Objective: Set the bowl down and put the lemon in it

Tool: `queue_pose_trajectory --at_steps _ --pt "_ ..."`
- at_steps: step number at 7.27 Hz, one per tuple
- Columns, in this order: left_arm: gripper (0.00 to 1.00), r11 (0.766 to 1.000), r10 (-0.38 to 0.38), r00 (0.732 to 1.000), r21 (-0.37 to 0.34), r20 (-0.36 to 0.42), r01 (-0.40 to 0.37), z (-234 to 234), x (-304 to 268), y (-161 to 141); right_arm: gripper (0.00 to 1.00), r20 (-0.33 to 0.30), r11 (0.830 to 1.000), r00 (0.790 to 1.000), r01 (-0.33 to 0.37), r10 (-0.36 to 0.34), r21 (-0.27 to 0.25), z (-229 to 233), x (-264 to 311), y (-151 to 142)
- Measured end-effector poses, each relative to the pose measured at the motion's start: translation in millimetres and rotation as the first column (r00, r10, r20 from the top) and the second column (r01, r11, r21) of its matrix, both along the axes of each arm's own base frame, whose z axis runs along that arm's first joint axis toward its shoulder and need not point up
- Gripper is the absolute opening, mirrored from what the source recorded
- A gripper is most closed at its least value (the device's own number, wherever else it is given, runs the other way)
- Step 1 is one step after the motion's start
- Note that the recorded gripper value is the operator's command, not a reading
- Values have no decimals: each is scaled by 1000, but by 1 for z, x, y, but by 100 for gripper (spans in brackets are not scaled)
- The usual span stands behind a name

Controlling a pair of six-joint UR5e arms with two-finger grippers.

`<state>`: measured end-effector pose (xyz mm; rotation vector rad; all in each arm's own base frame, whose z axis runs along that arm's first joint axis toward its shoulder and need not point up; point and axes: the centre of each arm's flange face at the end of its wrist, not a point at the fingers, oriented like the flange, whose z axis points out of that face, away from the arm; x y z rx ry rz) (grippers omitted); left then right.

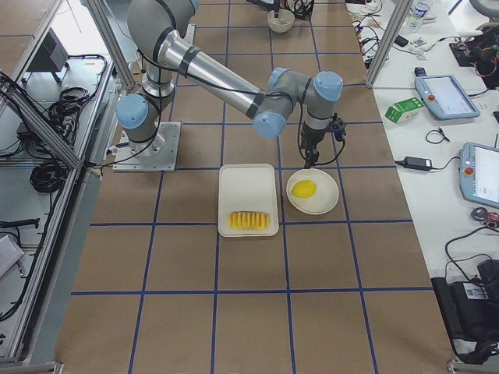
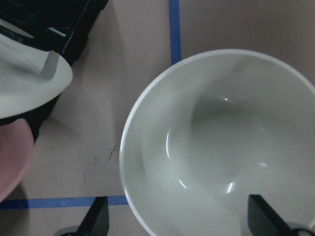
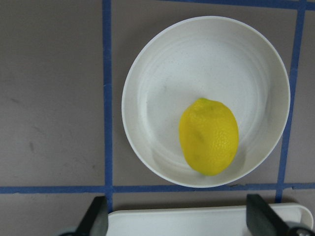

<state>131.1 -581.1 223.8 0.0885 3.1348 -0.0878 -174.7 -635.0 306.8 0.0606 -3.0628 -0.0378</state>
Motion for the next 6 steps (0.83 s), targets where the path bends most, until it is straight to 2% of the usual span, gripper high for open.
queue_pose_trajectory --at_steps 1,2,3,4,6 --pt "37 1000 -21 1000 -3 2 21 -1 3 -4 100 32 1000 999 -2 2 -9 -19 -16 -5" --pt "30 999 -35 999 -3 0 35 -3 5 -6 100 56 999 998 -30 31 -17 -36 -28 -9" --pt "6 999 -37 999 -5 -4 37 -4 5 -7 100 68 997 995 -74 75 -20 -48 -35 -11" --pt "0 999 -33 999 -10 -10 32 -3 4 -9 100 76 995 992 -101 102 -18 -59 -42 -12" --pt "0 999 -30 999 -15 -14 30 0 4 -9 100 89 995 991 -104 104 -7 -79 -60 -10"
